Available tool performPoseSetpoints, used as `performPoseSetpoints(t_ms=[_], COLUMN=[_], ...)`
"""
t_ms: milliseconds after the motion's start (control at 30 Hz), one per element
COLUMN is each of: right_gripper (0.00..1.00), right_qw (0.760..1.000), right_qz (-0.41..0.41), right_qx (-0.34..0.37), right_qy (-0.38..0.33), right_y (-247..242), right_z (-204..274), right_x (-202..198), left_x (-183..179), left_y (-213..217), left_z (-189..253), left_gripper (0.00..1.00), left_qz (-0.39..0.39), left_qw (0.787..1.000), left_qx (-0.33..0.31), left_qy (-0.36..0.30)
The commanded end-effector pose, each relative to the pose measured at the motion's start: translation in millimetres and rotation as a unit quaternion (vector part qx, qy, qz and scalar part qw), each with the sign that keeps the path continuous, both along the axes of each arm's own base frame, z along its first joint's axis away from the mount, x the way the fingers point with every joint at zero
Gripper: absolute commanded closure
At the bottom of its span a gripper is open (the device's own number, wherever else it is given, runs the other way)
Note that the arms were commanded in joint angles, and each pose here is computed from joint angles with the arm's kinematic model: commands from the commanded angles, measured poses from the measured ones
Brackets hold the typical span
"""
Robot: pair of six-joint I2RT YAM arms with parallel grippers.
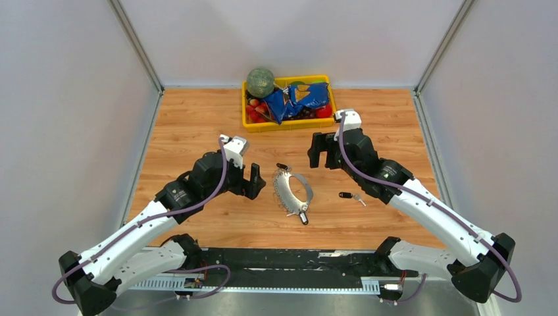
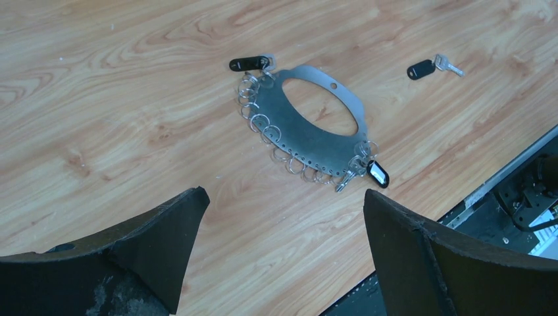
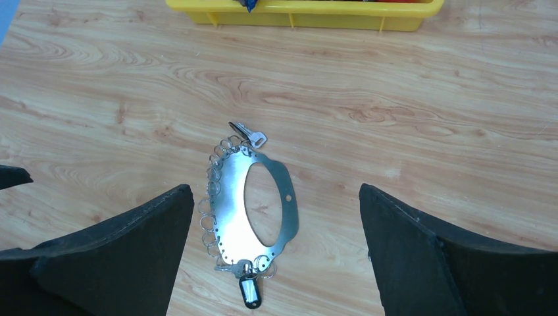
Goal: Put the keys on the keyring
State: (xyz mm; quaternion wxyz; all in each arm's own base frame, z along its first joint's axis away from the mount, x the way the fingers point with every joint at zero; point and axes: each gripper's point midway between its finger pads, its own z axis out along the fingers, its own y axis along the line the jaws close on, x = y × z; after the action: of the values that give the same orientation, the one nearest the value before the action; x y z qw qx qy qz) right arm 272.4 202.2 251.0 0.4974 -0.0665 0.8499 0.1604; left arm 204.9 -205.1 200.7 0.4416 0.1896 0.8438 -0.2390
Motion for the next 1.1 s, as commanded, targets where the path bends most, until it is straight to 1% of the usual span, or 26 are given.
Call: performPoseSetpoints(t_ms=[0, 100, 333, 433, 533, 667, 733, 867, 967, 1067], right_gripper=[0.0, 0.0, 0.0, 0.0, 0.01, 0.04, 0.05, 0.1, 0.16, 0.19], right_qw=[1.0, 1.0, 0.996, 0.993, 0.988, 0.982, 0.978, 0.969, 0.963, 0.957], right_qz=[-0.003, 0.008, -0.005, 0.024, 0.084, 0.152, 0.178, 0.212, 0.232, 0.249], right_qx=[0.004, -0.014, -0.075, -0.091, -0.086, -0.075, -0.086, -0.109, -0.127, -0.144], right_qy=[-0.017, 0.0, 0.047, 0.074, 0.094, 0.086, 0.073, 0.06, 0.048, 0.026], right_y=[3, 3, -10, -6, 11, 36, 47, 65, 80, 96], right_z=[11, -5, -53, -74, -87, -92, -95, -103, -108, -111], right_x=[6, 3, -2, -10, -20, -27, -30, -34, -39, -45], left_x=[5, 5, 3, 5, 6, 9, 11, 17, 23, 24], left_y=[1, 2, -3, -7, -9, -11, -9, 3, 19, 31], left_z=[27, 24, 11, 4, 0, -7, -11, -19, -30, -40], left_gripper=[0.0, 0.0, 0.0, 0.0, 0.0, 0.0, 0.0, 0.0, 0.0, 0.0], left_qz=[0.006, 0.006, -0.002, -0.006, -0.004, 0.004, 0.016, 0.065, 0.119, 0.149], left_qw=[0.999, 0.999, 1.0, 1.0, 1.0, 1.0, 1.0, 0.998, 0.993, 0.988], left_qx=[-0.014, -0.012, -0.017, -0.014, -0.014, -0.017, -0.014, -0.008, 0.009, 0.013], left_qy=[-0.034, -0.031, -0.023, -0.017, -0.009, -0.001, 0.002, 0.008, 0.018, 0.036])
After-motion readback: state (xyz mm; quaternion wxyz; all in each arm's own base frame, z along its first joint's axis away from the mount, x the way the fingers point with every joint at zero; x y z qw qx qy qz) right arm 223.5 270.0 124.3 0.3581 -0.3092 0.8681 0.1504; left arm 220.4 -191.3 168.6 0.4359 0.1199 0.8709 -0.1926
